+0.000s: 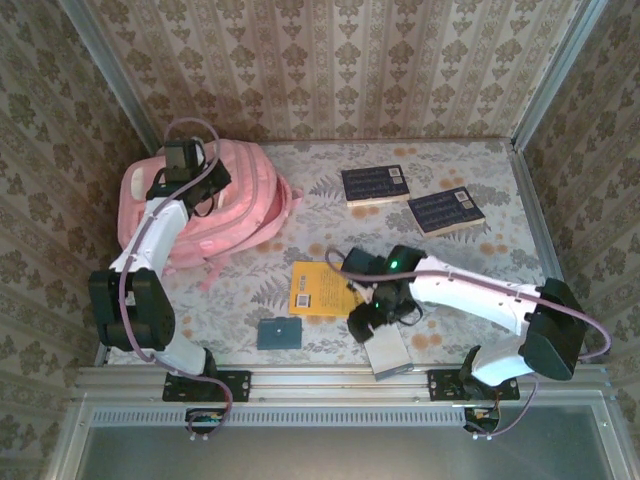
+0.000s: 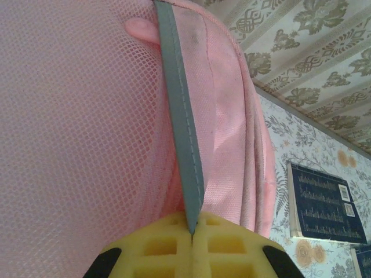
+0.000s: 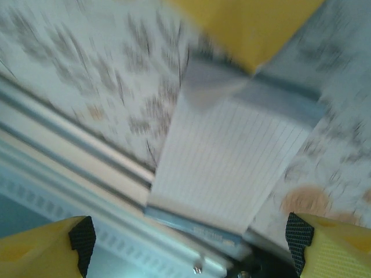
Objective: Pack books, pencil case, and school supplies into a backpack
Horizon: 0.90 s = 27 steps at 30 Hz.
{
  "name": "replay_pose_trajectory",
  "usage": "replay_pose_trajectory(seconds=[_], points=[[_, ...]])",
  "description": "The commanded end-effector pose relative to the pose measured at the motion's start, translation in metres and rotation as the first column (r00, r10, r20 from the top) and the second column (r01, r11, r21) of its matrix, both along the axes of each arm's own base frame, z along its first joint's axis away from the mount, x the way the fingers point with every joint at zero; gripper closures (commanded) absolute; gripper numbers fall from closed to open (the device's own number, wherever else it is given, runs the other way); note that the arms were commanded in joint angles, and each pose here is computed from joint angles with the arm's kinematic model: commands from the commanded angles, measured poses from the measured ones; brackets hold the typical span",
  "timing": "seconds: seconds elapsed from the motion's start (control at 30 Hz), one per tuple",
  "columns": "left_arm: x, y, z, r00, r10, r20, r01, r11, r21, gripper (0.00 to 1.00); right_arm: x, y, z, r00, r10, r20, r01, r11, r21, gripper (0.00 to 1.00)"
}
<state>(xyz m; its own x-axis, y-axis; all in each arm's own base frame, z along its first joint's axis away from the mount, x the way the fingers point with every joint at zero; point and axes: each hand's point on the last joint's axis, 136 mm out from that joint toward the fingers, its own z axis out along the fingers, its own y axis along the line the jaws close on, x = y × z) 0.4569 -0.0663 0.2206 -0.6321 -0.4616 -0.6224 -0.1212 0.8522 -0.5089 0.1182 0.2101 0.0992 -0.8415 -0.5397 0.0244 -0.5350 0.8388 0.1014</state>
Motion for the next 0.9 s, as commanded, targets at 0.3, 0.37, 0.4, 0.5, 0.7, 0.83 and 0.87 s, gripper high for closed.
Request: replay_pose_trajectory(seconds=[0.3, 0.37, 0.4, 0.5, 0.7, 0.83, 0.87], points=[[-0.002, -0.015, 0.025, 0.995, -0.038, 0.094, 0.045, 0.996, -0.073, 1.0, -0.01, -0.023, -0.076, 0.998, 0.051, 0.031, -0.035, 0.921, -0.389, 0.09], [-0.002, -0.015, 0.026, 0.995, -0.039, 0.096, 0.046, 0.996, -0.073, 1.0, -0.005, -0.023, -0.082, 0.997, 0.063, 0.041, -0.04, 0.908, -0.418, 0.09], [-0.002, -0.016, 0.026, 0.995, -0.042, 0.096, 0.049, 0.996, -0.073, 1.0, -0.001, -0.024, -0.084, 0.996, 0.07, 0.049, -0.041, 0.898, -0.437, 0.09], [-0.001, -0.016, 0.025, 0.995, -0.041, 0.093, 0.048, 0.996, -0.075, 1.0, 0.015, -0.034, -0.09, 0.996, 0.055, 0.071, -0.014, 0.878, -0.479, 0.1], [0.001, -0.017, 0.023, 0.995, -0.043, 0.089, 0.051, 0.995, -0.09, 1.0, 0.065, -0.062, -0.076, 0.983, -0.051, 0.175, 0.13, 0.869, -0.477, 0.14], [0.002, -0.021, 0.023, 0.994, -0.063, 0.086, 0.072, 0.992, -0.105, 1.0, 0.095, -0.057, -0.068, 0.964, -0.166, 0.206, 0.229, 0.914, -0.336, 0.15], [0.003, -0.021, 0.022, 0.994, -0.067, 0.085, 0.076, 0.992, -0.103, 1.0, 0.098, -0.049, -0.064, 0.96, -0.196, 0.199, 0.246, 0.931, -0.269, 0.15]])
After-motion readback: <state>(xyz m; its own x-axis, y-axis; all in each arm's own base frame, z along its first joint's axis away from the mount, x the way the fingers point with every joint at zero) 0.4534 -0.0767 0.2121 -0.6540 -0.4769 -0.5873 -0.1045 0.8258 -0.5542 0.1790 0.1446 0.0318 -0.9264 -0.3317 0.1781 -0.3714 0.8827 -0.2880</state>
